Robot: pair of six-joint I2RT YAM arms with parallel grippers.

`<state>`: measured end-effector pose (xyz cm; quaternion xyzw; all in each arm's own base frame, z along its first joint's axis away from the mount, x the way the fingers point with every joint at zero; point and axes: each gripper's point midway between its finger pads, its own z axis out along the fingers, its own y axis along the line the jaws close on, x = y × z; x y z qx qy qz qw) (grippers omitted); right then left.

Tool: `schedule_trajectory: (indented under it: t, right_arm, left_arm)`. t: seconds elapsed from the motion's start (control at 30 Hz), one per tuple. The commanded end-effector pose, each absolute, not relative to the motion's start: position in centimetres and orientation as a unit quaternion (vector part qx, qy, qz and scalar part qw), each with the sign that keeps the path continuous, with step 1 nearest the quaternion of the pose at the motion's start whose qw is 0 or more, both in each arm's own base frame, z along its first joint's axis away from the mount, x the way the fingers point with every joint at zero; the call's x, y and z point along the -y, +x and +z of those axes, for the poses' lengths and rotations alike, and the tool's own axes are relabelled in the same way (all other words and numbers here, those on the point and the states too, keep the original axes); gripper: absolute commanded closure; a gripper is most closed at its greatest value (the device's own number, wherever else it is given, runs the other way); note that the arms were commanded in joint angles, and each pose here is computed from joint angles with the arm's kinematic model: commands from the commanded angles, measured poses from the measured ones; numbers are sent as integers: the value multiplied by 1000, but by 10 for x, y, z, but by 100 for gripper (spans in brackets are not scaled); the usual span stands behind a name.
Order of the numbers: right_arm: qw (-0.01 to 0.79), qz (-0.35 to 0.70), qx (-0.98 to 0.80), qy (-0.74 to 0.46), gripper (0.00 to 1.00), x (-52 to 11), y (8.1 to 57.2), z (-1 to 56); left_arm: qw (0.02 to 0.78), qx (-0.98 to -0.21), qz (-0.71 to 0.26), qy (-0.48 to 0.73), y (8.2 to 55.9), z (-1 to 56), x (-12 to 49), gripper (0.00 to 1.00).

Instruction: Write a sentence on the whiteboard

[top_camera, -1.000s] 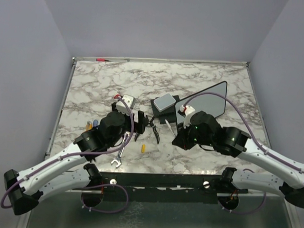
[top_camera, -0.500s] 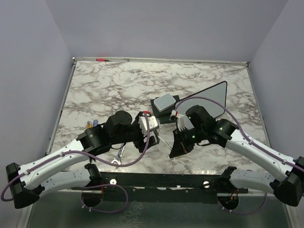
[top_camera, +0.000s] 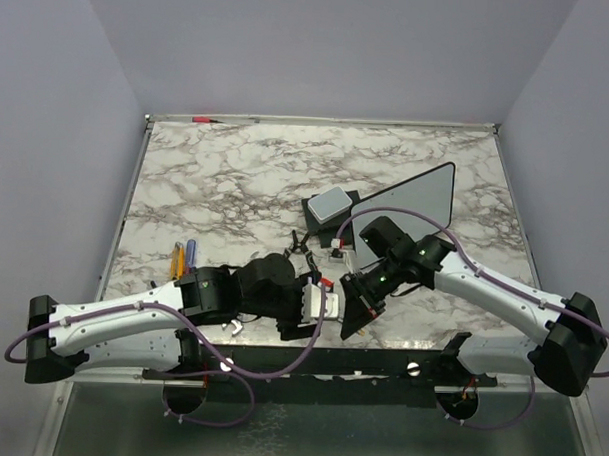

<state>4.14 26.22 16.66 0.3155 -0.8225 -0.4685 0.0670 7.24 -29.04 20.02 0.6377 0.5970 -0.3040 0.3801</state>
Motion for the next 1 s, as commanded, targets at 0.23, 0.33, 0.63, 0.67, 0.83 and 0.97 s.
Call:
schedule_trajectory:
  t: [0.23, 0.33, 0.63, 0.67, 0.83, 0.97]
  right_arm:
    - [109, -493, 799, 327, 100, -262, 31, 177]
    - [115, -500, 793, 329, 100, -262, 29, 179]
    - [97, -489, 800, 334, 94, -260, 32, 177]
    - [85, -481, 806, 333, 86, -260, 35, 176]
    - [0, -453, 834, 315, 49, -265, 59, 181]
    - [-66, -453, 836, 302, 40, -265, 71, 193]
  left_arm:
    - [358, -575, -278, 681, 53, 191, 306, 31]
    - [349, -572, -277, 688, 47, 184, 311, 34]
    - [337, -577, -284, 688, 41, 179, 324, 88]
    - [337, -578, -282, 688, 42, 178, 324, 94]
    - [356, -595, -267, 669, 52, 177, 319, 100]
    - [382, -607, -271, 642, 57, 176, 315, 100]
